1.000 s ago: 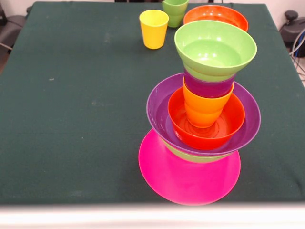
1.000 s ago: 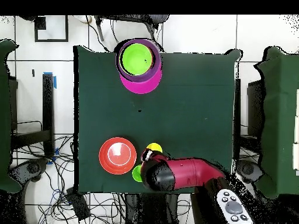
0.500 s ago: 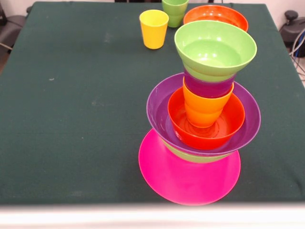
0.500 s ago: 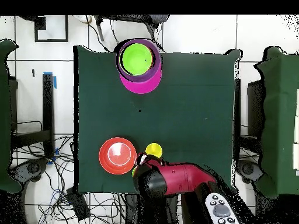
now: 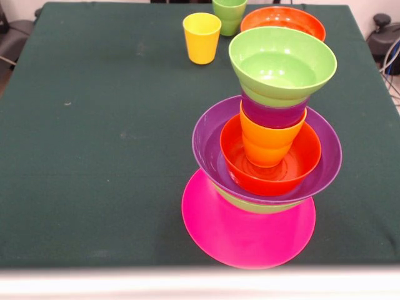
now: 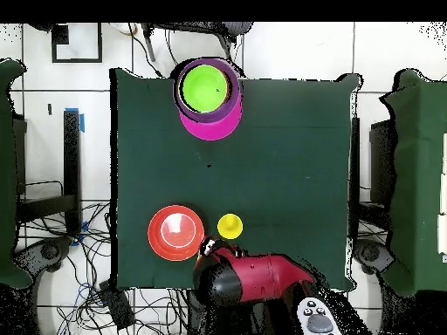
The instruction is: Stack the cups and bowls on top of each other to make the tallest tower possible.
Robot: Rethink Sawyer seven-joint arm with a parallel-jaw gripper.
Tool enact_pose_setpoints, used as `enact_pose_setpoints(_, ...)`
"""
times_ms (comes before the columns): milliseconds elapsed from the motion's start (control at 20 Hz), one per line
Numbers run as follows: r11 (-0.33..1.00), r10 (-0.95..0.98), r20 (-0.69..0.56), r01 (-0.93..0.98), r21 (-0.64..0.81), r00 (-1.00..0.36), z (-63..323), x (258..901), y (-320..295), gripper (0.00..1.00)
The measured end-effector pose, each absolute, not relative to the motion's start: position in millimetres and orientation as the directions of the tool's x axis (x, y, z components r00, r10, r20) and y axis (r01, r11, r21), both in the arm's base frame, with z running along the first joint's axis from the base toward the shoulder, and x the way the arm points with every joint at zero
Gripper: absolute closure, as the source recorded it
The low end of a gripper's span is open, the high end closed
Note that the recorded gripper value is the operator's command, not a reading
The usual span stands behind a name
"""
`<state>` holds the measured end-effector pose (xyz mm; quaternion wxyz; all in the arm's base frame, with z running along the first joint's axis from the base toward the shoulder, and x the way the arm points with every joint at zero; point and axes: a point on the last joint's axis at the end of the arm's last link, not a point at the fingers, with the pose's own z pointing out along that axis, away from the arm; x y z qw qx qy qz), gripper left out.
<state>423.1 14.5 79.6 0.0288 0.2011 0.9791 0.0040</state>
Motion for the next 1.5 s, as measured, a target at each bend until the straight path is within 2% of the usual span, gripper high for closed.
enact_pose_setpoints(400, 0.913, 0.409, -0.076, 0.408, 0.022, -0.909, 72, 413, 12, 0.00)
enact_pose_setpoints(900, 0.902, 0.431, -0.064, 0.430, 0.032, -0.900, 26, 377, 14, 0.00)
enact_pose_setpoints(1500, 0.892, 0.452, -0.110, 0.451, 0.040, -0.885, 13, 368, 4, 0.00)
